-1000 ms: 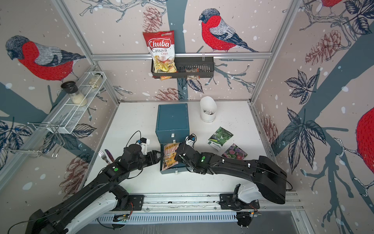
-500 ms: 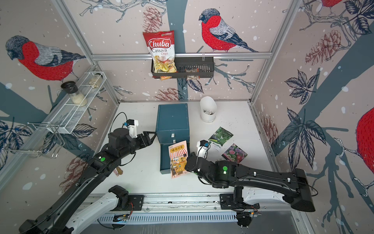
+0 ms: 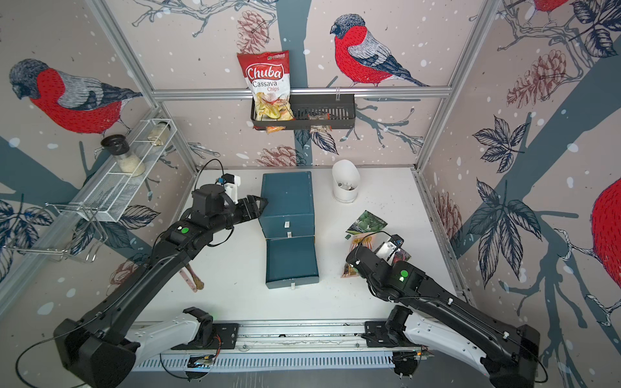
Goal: Take the seed bags out of the drawer
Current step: Adjust the seed packet at the center of the board.
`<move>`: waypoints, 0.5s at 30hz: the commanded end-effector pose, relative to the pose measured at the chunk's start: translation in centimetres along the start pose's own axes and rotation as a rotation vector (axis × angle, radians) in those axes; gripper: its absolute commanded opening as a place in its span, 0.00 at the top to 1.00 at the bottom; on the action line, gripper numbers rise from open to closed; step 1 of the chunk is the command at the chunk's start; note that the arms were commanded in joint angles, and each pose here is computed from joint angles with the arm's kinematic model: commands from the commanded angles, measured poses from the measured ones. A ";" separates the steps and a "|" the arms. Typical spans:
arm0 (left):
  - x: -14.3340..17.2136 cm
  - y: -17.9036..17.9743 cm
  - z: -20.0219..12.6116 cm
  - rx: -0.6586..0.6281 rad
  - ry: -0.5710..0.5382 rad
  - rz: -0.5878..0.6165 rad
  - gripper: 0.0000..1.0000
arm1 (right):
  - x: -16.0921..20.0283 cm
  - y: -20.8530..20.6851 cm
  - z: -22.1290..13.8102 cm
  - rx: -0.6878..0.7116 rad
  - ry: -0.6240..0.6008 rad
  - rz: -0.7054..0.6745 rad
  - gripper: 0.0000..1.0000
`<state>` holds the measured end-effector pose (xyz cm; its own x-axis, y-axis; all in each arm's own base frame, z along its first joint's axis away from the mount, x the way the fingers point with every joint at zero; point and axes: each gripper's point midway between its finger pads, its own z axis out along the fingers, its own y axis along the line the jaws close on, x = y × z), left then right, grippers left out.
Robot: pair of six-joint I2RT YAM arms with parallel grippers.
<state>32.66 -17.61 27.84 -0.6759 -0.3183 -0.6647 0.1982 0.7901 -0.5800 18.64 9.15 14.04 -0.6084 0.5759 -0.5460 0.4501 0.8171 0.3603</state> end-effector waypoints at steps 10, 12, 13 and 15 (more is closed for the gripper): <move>-0.5 1.7 1.2 -0.039 0.002 0.025 0.28 | 3.1 -2.9 5.8 0.034 0.172 0.085 1.00; -0.3 2.1 1.5 -0.046 0.009 0.020 0.28 | 3.1 -2.8 6.5 0.031 0.180 0.092 1.00; -0.3 2.2 1.7 -0.047 0.013 0.018 0.29 | 2.9 -2.7 6.7 0.034 0.181 0.092 1.00; -0.3 2.2 1.8 -0.046 0.016 0.019 0.29 | 2.4 -2.4 6.9 0.045 0.180 0.087 1.00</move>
<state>34.19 -16.60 25.45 -0.6985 -0.3013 -0.6491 0.1540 0.8225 -0.5475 19.20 7.24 5.83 -0.6582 0.6567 -0.3682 0.5756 0.7542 0.3160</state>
